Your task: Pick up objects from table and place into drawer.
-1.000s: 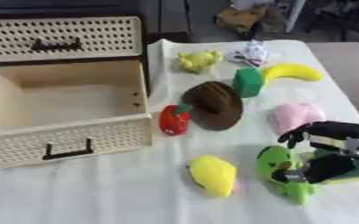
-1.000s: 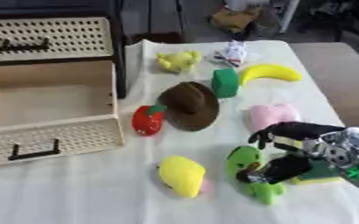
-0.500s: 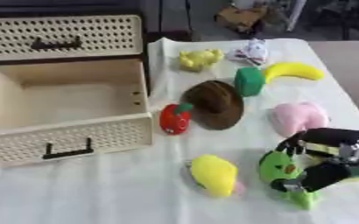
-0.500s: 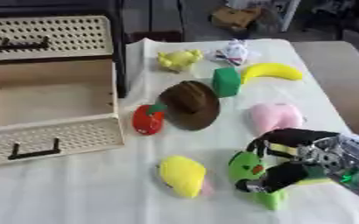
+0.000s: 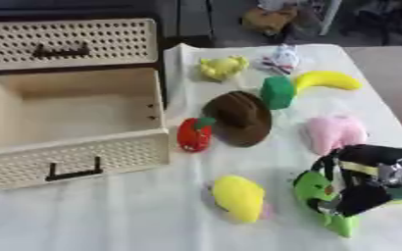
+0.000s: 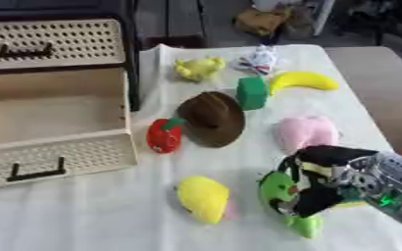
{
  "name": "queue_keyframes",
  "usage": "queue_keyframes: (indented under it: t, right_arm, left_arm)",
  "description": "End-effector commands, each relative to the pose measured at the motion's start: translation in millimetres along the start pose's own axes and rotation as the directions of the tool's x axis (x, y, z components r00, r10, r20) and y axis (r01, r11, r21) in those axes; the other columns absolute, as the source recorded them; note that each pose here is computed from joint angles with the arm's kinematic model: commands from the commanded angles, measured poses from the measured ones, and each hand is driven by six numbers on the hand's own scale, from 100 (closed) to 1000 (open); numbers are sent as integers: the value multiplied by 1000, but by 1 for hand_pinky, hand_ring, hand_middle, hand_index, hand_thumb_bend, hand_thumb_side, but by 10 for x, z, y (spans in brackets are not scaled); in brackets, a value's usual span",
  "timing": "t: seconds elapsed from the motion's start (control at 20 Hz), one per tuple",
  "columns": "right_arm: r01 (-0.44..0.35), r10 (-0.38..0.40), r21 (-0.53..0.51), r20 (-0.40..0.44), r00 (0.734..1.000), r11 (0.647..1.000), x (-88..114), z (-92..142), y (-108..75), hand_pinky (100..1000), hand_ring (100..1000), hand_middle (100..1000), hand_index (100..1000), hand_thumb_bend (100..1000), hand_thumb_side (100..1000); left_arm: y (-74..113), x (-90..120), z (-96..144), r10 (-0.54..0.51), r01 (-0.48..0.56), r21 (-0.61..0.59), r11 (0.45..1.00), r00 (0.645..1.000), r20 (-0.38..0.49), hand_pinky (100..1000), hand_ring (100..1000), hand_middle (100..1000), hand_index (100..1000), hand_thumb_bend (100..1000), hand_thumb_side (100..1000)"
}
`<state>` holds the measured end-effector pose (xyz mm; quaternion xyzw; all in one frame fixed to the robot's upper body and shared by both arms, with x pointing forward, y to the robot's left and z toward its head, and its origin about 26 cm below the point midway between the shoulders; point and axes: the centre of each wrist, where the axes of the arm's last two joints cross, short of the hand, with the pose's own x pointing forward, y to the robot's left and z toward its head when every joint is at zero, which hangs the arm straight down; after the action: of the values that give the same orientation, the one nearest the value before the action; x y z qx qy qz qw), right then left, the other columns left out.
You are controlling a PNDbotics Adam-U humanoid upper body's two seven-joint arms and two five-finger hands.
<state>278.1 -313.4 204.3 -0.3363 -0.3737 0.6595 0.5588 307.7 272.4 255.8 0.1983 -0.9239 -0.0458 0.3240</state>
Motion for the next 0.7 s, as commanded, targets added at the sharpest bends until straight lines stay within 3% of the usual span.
queue_keyframes:
  t: [0.05, 0.2, 0.45, 0.7]
  right_arm:
    - [1, -1, -57, 0, 1000, 998, 8, 54, -84, 267, 484, 609, 831, 346, 633]
    - [17, -17, -88, 6, 1000, 996, 10, 55, -91, 210, 457, 569, 775, 368, 587]
    - [45, -44, -116, 16, 999, 992, 18, 51, -89, 214, 470, 550, 710, 340, 539]
    - [57, -54, -164, 17, 998, 985, 20, 56, -113, 197, 478, 510, 660, 292, 415]
  left_arm:
    - [26, 57, -39, -2, 3, -3, 1000, 1000, 27, 523, 571, 556, 770, 100, 1000]
    - [27, 59, -42, -2, 2, -1, 1000, 1000, 28, 522, 570, 554, 762, 100, 1000]
    - [24, 57, -39, 1, -1, -1, 1000, 1000, 27, 521, 568, 549, 750, 100, 1000]
    - [24, 58, -42, 2, -2, 1, 1000, 1000, 28, 517, 565, 545, 743, 100, 1000]
